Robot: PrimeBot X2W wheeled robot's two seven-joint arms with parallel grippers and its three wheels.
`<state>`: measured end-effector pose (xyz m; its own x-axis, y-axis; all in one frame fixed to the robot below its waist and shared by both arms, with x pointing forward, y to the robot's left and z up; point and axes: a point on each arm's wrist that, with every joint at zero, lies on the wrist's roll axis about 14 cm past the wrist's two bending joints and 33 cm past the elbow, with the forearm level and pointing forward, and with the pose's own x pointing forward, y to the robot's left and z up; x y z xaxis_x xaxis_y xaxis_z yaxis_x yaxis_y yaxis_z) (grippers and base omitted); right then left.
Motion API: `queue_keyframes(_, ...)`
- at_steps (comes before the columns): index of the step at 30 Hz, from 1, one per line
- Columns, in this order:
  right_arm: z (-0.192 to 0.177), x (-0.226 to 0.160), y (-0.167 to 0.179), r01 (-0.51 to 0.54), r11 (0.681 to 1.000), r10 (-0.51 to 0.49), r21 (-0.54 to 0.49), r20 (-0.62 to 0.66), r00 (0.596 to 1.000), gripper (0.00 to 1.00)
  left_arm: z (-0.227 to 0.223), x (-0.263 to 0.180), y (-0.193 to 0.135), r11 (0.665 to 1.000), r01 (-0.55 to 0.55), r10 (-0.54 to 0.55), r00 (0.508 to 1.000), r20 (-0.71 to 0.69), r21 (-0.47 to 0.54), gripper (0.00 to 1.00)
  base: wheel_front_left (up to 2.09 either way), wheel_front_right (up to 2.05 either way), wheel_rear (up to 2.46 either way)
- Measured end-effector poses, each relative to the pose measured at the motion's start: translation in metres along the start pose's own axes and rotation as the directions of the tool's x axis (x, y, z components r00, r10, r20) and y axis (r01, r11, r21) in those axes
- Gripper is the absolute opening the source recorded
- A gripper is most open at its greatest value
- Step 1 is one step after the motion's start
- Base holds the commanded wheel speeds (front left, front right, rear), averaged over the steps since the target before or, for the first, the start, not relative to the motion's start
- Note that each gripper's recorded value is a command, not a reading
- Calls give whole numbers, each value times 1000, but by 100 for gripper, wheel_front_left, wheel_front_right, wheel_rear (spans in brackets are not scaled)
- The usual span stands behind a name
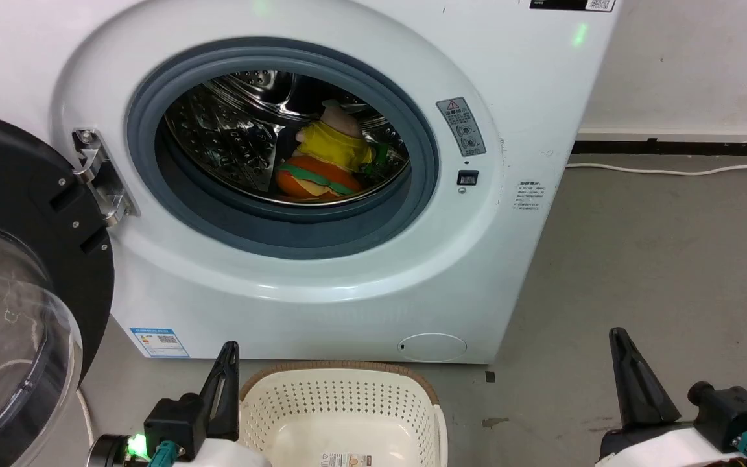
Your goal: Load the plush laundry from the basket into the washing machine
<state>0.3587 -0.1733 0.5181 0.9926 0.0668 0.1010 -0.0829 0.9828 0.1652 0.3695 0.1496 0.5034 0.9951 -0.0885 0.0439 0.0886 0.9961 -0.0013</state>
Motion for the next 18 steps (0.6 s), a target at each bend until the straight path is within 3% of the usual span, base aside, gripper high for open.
queue_keyframes(18,-1,2,3,-14,999,13,-35,-27,1000,0,3,0,5,1000,-15,15,1000,-11,12,0,0,0,0)
